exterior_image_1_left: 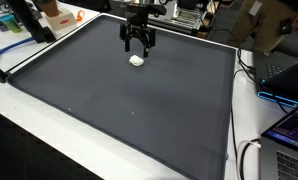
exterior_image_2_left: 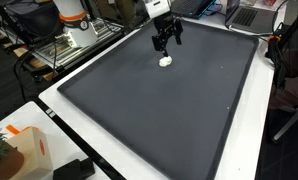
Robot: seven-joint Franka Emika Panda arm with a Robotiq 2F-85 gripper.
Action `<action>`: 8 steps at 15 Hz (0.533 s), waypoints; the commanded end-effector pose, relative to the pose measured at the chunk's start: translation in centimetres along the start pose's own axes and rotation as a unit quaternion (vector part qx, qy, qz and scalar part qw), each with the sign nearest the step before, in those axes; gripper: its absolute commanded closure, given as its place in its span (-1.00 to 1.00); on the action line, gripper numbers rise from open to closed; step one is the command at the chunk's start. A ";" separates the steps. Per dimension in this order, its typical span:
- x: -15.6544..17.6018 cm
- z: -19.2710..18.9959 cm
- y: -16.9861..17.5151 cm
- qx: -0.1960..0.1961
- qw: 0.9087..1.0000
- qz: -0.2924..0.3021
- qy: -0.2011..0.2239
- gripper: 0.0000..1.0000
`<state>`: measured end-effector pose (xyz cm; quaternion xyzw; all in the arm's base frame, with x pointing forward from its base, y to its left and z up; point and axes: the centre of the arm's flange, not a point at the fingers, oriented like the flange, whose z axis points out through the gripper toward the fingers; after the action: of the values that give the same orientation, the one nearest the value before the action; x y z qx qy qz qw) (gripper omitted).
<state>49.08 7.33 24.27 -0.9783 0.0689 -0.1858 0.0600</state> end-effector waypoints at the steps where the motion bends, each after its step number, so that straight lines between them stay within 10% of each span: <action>1: 0.0 0.0 0.0 0.000 1.000 0.000 0.000 -1.00; 8: 2.1 -0.7 0.1 -0.013 1.000 -0.004 -0.028 -1.00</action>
<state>50.02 7.22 24.32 -0.9802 0.0636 -0.1791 0.0553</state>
